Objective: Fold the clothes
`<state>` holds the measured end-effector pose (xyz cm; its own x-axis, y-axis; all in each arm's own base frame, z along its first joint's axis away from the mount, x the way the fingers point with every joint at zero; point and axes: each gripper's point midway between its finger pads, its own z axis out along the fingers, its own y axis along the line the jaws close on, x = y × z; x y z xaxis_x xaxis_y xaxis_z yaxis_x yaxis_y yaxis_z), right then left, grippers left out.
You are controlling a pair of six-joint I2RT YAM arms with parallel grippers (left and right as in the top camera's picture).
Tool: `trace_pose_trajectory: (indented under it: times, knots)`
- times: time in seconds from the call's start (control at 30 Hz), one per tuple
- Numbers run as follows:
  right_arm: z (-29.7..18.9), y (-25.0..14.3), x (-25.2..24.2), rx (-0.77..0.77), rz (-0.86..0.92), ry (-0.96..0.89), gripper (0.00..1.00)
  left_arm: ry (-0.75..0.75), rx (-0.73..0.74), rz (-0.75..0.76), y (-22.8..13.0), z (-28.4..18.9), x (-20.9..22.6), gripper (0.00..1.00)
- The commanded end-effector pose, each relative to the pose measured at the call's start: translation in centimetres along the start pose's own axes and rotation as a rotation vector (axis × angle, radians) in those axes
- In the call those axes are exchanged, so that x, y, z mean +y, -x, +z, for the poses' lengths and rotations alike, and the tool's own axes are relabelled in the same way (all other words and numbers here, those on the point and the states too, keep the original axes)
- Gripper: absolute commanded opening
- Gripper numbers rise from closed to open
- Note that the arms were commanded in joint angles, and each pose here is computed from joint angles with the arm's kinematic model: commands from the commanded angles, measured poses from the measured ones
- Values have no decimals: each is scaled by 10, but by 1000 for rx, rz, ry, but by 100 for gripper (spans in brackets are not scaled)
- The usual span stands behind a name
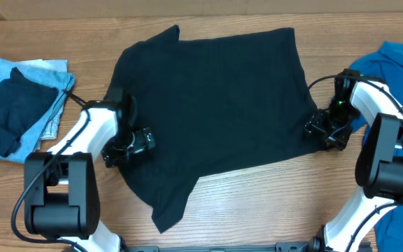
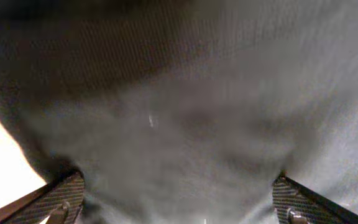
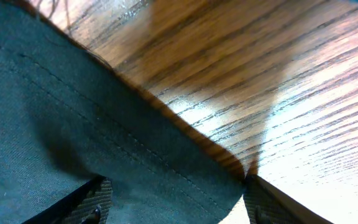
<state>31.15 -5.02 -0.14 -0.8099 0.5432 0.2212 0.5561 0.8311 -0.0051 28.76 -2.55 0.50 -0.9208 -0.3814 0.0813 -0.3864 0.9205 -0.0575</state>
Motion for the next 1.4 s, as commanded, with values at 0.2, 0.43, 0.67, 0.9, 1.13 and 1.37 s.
trace_pose_trajectory:
  times: [0.2, 0.43, 0.67, 0.9, 1.13, 1.37]
  knots:
    - [9, 7, 0, -21, 5, -4, 78, -94, 80, -3, -18, -48, -4, 99]
    - [9, 14, 7, -50, 1, 27, 78, -49, 185, -3, -89, -79, 4, 100]
    - [9, 15, 7, -52, 0, 32, 78, 31, 371, 115, -164, -31, 0, 97]
    - [9, 14, 8, -50, 0, 35, 79, 49, 323, 98, -178, 4, -7, 94]
    - [9, 13, 7, -43, 0, 32, 78, 11, 247, 64, -166, 21, -13, 63]
    - [9, 6, 4, -15, 4, 21, 4, 51, 233, 112, -163, 21, -4, 4]
